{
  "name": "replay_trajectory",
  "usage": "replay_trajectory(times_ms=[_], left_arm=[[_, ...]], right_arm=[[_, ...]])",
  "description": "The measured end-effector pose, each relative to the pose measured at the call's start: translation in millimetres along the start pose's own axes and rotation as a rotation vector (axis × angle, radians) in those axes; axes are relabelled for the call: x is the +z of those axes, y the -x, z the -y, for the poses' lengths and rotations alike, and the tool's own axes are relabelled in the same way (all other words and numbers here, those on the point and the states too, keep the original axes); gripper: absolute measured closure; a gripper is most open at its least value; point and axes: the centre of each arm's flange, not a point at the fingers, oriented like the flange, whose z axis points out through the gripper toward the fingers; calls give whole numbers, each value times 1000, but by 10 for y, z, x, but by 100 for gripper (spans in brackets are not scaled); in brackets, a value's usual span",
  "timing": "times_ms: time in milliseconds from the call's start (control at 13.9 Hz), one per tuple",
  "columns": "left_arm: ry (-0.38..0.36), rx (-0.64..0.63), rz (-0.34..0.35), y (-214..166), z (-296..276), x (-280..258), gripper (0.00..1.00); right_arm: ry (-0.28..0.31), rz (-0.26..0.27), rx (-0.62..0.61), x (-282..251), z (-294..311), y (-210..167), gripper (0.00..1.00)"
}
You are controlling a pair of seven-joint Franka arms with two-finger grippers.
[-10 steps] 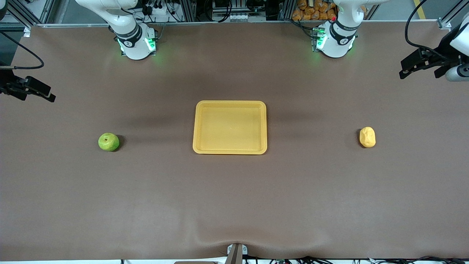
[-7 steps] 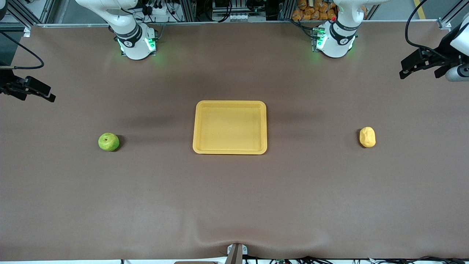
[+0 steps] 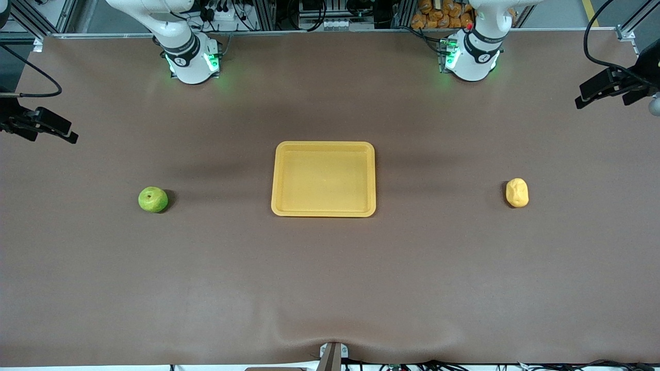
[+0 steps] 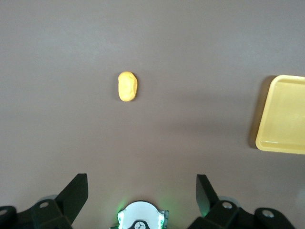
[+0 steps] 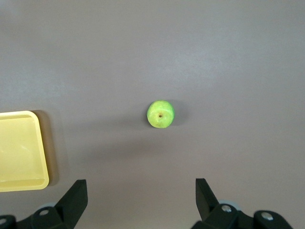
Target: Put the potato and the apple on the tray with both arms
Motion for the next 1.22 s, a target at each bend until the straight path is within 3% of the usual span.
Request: replay_trajectory(times_ms=[287,717,1220], left_arm=[[56,-1,14,2,-17,27,0],[61,-3,34,-167,-15,289,0],[52,-16,37,-364,8,1061,0]], right_arm=[[0,0,0,0,-1,0,0],[0,0,0,0,-1,0,0],[0,0,0,0,-1,0,0]])
